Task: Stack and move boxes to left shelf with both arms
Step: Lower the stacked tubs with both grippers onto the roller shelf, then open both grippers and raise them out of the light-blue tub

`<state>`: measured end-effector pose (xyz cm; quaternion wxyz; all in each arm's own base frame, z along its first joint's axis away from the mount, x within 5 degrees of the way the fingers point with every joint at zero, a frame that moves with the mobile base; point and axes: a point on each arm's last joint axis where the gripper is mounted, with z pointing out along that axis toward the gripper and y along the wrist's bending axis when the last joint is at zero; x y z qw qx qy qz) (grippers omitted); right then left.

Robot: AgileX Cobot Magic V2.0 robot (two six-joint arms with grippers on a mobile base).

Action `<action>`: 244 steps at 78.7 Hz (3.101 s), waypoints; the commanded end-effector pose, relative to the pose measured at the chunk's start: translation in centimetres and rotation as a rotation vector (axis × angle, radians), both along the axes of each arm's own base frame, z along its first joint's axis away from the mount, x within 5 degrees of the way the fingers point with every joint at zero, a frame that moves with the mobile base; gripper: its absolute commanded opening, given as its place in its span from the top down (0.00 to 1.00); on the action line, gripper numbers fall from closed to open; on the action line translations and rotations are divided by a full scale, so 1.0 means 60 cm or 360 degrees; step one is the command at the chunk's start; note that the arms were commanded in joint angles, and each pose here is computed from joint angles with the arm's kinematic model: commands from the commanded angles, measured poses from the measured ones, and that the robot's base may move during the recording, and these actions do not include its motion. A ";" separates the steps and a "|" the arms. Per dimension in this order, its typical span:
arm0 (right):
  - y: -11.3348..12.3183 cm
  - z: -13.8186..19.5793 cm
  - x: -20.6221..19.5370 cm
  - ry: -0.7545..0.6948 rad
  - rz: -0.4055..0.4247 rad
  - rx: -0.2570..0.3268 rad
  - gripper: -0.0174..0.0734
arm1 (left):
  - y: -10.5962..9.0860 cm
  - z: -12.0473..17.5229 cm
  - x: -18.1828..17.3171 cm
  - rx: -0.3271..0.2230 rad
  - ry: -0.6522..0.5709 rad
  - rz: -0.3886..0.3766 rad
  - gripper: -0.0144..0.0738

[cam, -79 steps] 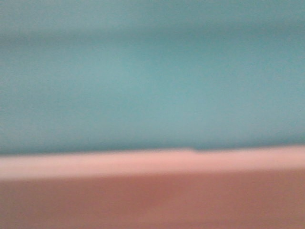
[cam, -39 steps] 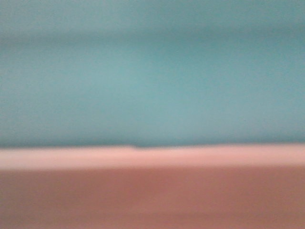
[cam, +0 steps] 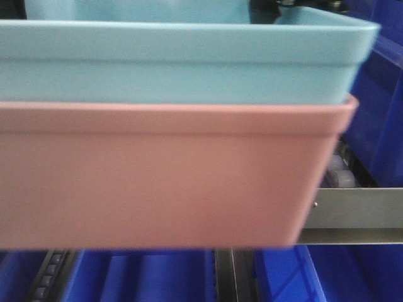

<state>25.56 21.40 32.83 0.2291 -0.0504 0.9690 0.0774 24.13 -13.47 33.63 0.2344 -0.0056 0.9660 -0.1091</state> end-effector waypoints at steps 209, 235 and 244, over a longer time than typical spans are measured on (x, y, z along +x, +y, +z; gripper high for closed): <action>0.000 0.073 0.219 -0.0500 -0.0059 0.0122 0.37 | -0.028 0.003 0.256 0.0104 -0.0172 -0.0040 0.35; 0.020 0.104 0.175 -0.0500 0.0056 0.0099 0.37 | -0.007 0.073 0.219 0.0060 -0.0315 -0.0027 0.48; 0.032 0.116 0.152 -0.0516 0.0104 0.0064 0.41 | -0.002 0.088 0.205 0.0063 -0.0316 -0.0028 0.69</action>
